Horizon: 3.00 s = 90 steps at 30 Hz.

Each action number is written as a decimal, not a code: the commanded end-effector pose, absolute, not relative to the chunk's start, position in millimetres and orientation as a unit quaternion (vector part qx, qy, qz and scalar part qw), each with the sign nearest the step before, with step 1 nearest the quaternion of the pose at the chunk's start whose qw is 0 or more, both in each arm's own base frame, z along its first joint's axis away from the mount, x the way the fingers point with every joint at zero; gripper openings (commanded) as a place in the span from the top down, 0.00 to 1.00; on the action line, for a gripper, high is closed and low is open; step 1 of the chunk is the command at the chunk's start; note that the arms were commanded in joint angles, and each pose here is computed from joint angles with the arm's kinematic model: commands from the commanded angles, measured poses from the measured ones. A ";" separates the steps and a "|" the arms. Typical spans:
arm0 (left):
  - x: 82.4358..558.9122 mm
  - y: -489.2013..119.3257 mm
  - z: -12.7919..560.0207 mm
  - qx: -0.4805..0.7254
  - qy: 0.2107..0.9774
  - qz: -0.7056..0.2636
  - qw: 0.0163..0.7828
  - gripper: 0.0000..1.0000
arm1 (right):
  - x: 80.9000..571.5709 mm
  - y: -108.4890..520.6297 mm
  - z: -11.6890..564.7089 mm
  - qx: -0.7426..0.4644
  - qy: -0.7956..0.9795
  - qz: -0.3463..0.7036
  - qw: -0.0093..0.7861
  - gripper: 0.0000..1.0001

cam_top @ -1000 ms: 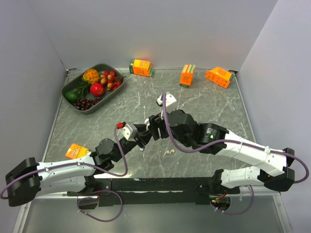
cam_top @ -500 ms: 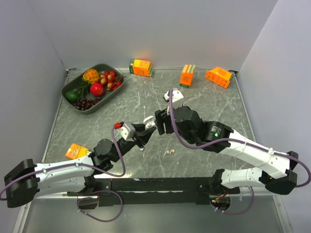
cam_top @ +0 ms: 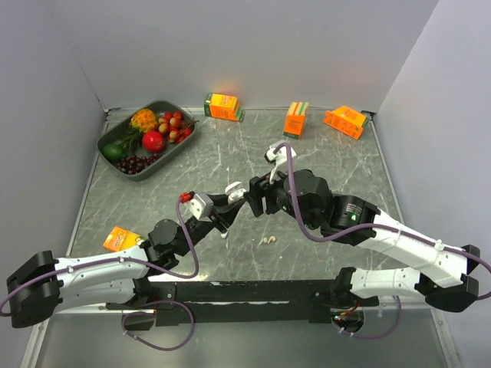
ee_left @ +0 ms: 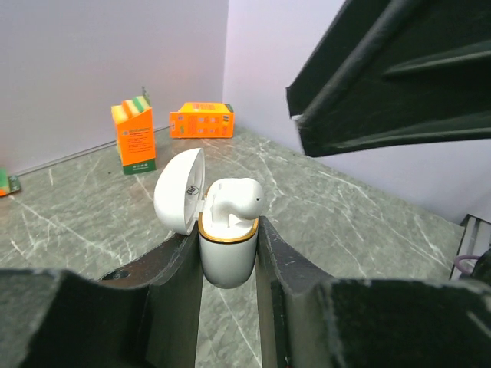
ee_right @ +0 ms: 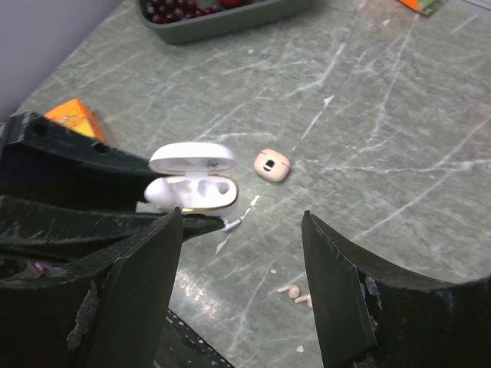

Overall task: Insert the wireless bluetooth earbuds into the charging case
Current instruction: Place the earbud in the charging case, then pick up the earbud from the center of the board.

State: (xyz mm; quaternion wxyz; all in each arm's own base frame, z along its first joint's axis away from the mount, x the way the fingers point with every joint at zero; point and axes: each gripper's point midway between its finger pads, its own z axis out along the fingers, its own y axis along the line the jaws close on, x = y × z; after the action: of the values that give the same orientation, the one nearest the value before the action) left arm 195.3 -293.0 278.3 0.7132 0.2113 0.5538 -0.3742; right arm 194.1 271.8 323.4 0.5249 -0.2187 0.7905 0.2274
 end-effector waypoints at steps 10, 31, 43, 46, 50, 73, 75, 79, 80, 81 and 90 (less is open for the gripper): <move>196.4 -295.6 306.3 0.186 0.533 -0.394 0.725 0.99 | 188.3 291.3 316.0 -0.252 0.787 0.247 0.506 0.29; 183.6 -293.5 309.4 0.205 0.517 -0.413 0.721 0.99 | 201.1 283.9 315.9 -0.232 0.793 0.220 0.519 0.28; 182.5 -292.9 307.4 0.207 0.521 -0.414 0.718 0.99 | 206.6 279.3 319.9 -0.223 0.792 0.217 0.526 0.28; 187.3 -287.3 305.1 0.192 0.531 -0.403 0.721 0.99 | 209.9 264.1 328.9 -0.199 0.781 0.212 0.552 0.28; 196.2 -265.0 302.3 0.153 0.550 -0.374 0.731 0.99 | 220.2 242.7 306.9 -0.177 0.798 0.204 0.539 0.27; 183.4 -165.1 294.9 0.046 0.586 -0.335 0.737 0.99 | 202.2 354.9 94.4 -0.289 0.872 0.229 0.321 0.34; 181.8 -166.1 297.8 0.049 0.582 -0.340 0.737 0.99 | 206.4 357.2 82.8 -0.305 0.872 0.208 0.321 0.35; 179.0 -166.0 302.2 0.057 0.576 -0.344 0.739 0.99 | 212.2 359.9 65.1 -0.335 0.867 0.177 0.323 0.36; 178.4 -164.3 304.5 0.057 0.574 -0.344 0.741 0.99 | 214.2 360.1 62.2 -0.338 0.866 0.172 0.325 0.37; 177.5 -164.0 305.6 0.058 0.572 -0.345 0.742 0.99 | 215.5 360.0 58.5 -0.347 0.864 0.167 0.324 0.37; 171.8 -162.2 315.1 0.060 0.560 -0.361 0.744 0.99 | 218.8 371.2 48.5 -0.366 0.855 0.162 0.330 0.37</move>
State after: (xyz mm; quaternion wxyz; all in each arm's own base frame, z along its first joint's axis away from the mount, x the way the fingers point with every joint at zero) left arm 179.7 -165.7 287.1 0.7349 0.0660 0.5867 -0.3337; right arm 205.7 347.7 38.4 0.2969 -0.3588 0.8717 0.1527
